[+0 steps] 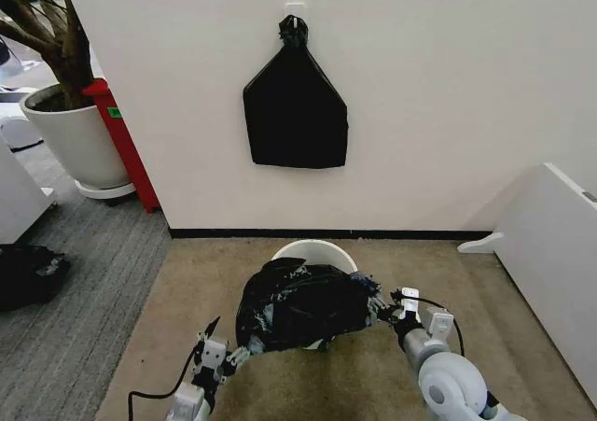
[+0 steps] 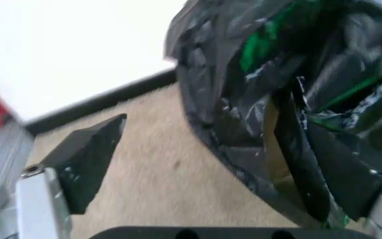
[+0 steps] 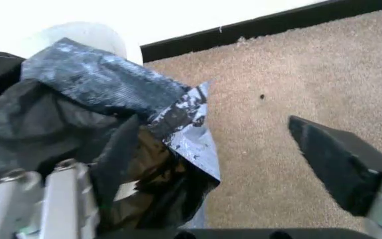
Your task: Place the garbage bag over the trash bin.
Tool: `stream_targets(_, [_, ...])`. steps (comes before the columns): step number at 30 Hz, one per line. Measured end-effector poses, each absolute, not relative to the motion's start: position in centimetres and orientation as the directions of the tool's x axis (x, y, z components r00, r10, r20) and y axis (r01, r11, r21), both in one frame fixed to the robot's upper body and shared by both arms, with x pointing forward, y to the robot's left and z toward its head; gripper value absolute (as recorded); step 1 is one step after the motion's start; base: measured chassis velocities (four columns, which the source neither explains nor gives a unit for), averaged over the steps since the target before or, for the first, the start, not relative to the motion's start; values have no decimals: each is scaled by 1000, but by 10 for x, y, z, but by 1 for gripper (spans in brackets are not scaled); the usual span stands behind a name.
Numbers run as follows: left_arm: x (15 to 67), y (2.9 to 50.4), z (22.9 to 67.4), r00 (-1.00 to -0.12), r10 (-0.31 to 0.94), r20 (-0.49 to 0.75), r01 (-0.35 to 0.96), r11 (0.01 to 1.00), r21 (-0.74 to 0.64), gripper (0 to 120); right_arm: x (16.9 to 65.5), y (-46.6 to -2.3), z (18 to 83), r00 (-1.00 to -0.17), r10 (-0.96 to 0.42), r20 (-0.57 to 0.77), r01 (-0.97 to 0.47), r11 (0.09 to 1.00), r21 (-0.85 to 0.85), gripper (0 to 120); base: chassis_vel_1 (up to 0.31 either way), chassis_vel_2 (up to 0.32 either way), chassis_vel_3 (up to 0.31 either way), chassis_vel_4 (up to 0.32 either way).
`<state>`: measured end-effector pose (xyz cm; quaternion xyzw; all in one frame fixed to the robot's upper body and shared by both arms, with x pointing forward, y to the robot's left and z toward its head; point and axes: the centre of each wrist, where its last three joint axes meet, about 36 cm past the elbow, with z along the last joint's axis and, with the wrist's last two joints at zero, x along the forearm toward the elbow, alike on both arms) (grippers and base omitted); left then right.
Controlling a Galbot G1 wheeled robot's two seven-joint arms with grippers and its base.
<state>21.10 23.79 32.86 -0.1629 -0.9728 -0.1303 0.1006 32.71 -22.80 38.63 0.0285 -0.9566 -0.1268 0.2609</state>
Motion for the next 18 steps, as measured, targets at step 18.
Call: stream_targets(18, [209,257,321,-750,654,98,654,712,257,100,329,-223,390,-865,-118,487,16,965,263,100,0,0,0,0])
